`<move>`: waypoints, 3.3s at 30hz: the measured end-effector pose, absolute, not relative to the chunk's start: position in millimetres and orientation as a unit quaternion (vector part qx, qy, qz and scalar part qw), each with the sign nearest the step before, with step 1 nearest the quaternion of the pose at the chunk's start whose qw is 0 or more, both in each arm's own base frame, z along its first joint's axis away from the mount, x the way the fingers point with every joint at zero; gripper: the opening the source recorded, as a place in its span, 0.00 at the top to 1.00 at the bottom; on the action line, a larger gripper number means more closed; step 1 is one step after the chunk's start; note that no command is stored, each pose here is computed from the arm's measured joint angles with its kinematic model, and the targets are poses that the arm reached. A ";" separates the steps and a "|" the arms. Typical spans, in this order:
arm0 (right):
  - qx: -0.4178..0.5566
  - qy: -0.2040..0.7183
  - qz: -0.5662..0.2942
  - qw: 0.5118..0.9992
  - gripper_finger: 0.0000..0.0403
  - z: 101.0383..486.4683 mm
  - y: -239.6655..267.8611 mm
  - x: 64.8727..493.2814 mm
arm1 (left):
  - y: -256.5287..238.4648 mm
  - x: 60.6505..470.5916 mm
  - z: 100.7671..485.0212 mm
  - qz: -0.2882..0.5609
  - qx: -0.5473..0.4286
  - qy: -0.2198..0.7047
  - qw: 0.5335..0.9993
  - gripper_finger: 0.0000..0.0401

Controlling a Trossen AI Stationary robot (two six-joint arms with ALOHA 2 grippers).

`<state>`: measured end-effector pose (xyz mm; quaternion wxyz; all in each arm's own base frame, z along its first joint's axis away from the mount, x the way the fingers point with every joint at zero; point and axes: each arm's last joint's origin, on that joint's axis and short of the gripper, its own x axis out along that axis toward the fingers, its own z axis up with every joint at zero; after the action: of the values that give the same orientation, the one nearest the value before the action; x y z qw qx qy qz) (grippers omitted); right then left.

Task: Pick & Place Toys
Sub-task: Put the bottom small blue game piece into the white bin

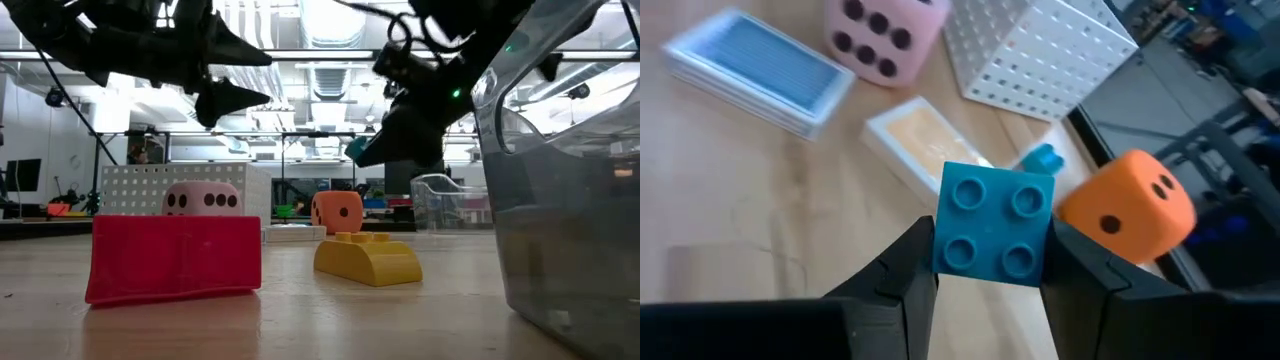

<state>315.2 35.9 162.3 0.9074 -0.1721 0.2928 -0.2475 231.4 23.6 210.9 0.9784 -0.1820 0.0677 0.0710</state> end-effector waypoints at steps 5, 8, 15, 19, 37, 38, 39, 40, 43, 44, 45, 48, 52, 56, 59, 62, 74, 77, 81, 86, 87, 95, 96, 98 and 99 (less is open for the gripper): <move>-0.193 0.296 -0.256 0.900 0.67 158.5 24.8 320.0 | 24.5 252.1 204.2 0.057 -0.210 0.096 0.971 0.15; -0.203 0.295 -0.256 0.898 0.67 157.0 22.1 321.9 | 24.9 268.7 199.6 0.041 -0.217 0.116 0.968 0.15; -0.219 0.292 -0.251 0.897 0.67 157.5 22.5 323.4 | 25.8 301.5 185.8 0.008 -0.226 0.156 0.962 0.15; -0.222 0.282 -0.246 0.900 0.67 162.0 23.0 323.9 | 27.1 314.6 178.1 0.011 -0.230 0.168 0.959 0.15; -0.213 0.273 -0.222 0.911 0.67 163.2 24.8 325.4 | 34.9 326.2 165.2 0.110 -0.226 0.183 0.950 0.15; -0.213 0.273 -0.222 0.911 0.67 163.3 24.8 325.4 | 34.9 326.4 164.9 0.110 -0.227 0.183 0.950 0.15; -0.213 0.273 -0.222 0.911 0.67 163.1 24.8 325.4 | 35.1 326.5 165.2 0.110 -0.227 0.182 0.951 0.15; -0.213 0.274 -0.221 0.911 0.67 162.8 25.2 325.4 | 35.1 326.6 165.4 0.109 -0.227 0.180 0.951 0.15; -0.212 0.271 -0.221 0.912 0.67 163.3 25.4 325.7 | 35.1 326.9 166.1 0.109 -0.232 0.176 0.950 0.15; -0.212 0.270 -0.222 0.913 0.67 163.5 25.2 325.9 | 35.1 327.2 166.5 0.109 -0.234 0.175 0.950 0.15; -0.211 0.269 -0.222 0.913 0.67 163.6 25.0 326.0 | 35.1 327.5 167.0 0.109 -0.235 0.174 0.950 0.15; -0.210 0.267 -0.220 0.914 0.67 163.9 25.3 326.2 | 35.1 328.0 168.1 0.107 -0.237 0.169 0.951 0.15; -0.210 0.267 -0.219 0.915 0.67 163.9 25.4 326.2 | 35.1 328.0 168.1 0.108 -0.246 0.168 0.949 0.15; -0.210 0.266 -0.219 0.915 0.67 164.1 25.4 326.4 | 34.6 328.2 168.4 0.100 -0.254 0.168 0.947 0.20; -0.210 0.265 -0.219 0.915 0.67 164.8 25.4 326.8 | 34.6 329.0 170.6 0.096 -0.255 0.157 0.949 0.27; -0.210 0.261 -0.220 0.916 0.67 167.7 25.7 328.9 | 34.6 329.5 171.9 0.094 -0.254 0.150 0.951 0.34; -0.220 0.270 -0.216 0.912 0.67 163.8 26.5 334.9 | 34.2 329.1 170.6 0.092 -0.250 0.157 0.951 0.51; -0.224 0.271 -0.215 0.911 0.67 163.5 27.1 339.3 | 34.1 328.8 169.7 0.089 -0.251 0.163 0.950 0.55; -0.232 0.273 -0.214 0.909 0.67 163.4 27.8 345.1 | 33.6 329.6 164.8 0.089 -0.251 0.172 0.948 0.59; -0.238 0.284 -0.211 0.905 0.67 160.8 28.5 350.2 | 33.4 331.6 156.0 0.090 -0.253 0.184 0.945 0.62; -0.239 0.286 -0.211 0.904 0.67 160.4 28.5 350.3 | 33.5 331.9 154.7 0.090 -0.253 0.185 0.945 0.62; -0.250 0.289 -0.226 0.896 0.67 160.1 27.8 350.3 | 33.4 332.4 155.3 0.085 -0.268 0.184 0.942 0.75; -0.251 0.289 -0.226 0.896 0.67 161.0 27.8 350.0 | 33.3 332.5 155.6 0.084 -0.268 0.183 0.942 0.75; -0.251 0.289 -0.225 0.896 0.67 162.9 28.1 349.1 | 33.3 332.6 155.9 0.083 -0.267 0.182 0.942 0.75; -0.251 0.289 -0.224 0.896 0.66 163.6 28.3 348.8 | 33.2 332.6 156.0 0.082 -0.266 0.182 0.943 0.75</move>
<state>348.8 28.3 163.6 0.8961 -0.2510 0.2892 -0.2245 332.6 33.2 156.0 0.9429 -0.2665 0.1821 0.0819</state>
